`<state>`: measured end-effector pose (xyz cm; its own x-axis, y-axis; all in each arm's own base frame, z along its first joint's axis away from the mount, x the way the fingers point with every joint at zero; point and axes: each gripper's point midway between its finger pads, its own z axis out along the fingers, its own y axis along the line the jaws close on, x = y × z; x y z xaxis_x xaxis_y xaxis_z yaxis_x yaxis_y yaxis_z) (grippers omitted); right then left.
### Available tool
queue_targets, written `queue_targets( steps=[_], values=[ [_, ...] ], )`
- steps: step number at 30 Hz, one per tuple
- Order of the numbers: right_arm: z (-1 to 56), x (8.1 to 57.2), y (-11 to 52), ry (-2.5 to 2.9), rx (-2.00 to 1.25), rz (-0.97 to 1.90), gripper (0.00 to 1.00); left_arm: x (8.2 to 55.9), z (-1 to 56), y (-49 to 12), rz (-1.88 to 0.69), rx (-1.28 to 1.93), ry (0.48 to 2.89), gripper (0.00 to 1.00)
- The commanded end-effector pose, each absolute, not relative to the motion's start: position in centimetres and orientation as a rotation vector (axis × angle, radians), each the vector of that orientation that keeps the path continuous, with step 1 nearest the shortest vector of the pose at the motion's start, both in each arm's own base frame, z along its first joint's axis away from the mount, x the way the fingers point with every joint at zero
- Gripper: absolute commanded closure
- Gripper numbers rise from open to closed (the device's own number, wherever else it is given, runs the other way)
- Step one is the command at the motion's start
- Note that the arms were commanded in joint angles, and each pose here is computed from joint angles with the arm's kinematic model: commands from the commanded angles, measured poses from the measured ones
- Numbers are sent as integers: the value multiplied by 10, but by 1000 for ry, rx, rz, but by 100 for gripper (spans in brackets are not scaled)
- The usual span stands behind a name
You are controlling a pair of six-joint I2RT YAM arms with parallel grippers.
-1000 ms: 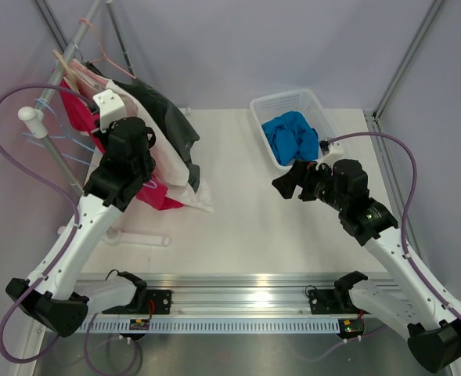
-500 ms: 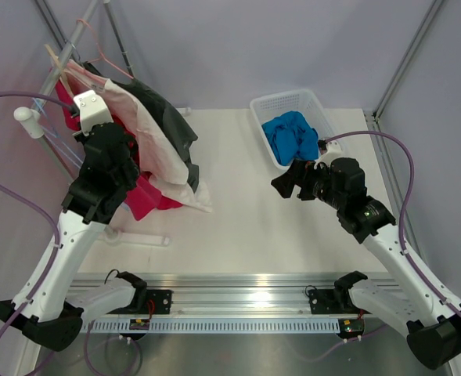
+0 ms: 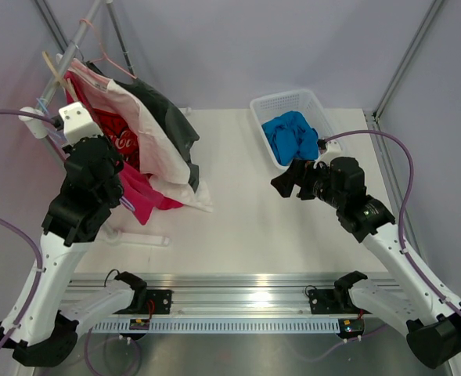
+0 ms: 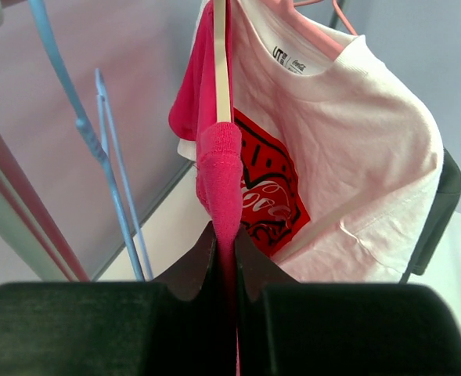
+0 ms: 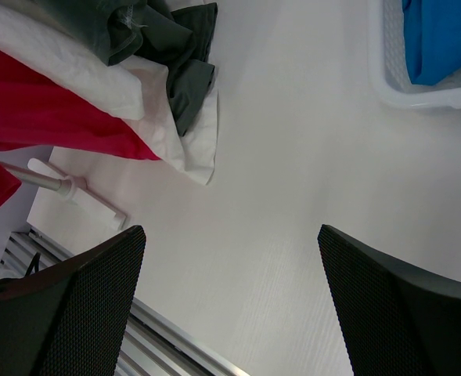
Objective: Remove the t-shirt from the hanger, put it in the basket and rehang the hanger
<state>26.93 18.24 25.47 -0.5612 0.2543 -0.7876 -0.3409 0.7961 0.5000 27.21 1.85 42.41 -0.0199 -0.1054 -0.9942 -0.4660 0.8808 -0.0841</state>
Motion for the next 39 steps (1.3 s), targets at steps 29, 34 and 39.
queue_targets(
  steps=[29,34,39],
  values=[
    [269,270,190,2005,-119,802,0,243,432,17,291,-184,1587,100],
    [270,270,190,1999,-123,808,1,247,413,12,302,-144,1654,100],
    [270,270,190,1999,-123,808,1,246,395,19,363,-167,1703,100]
  ],
)
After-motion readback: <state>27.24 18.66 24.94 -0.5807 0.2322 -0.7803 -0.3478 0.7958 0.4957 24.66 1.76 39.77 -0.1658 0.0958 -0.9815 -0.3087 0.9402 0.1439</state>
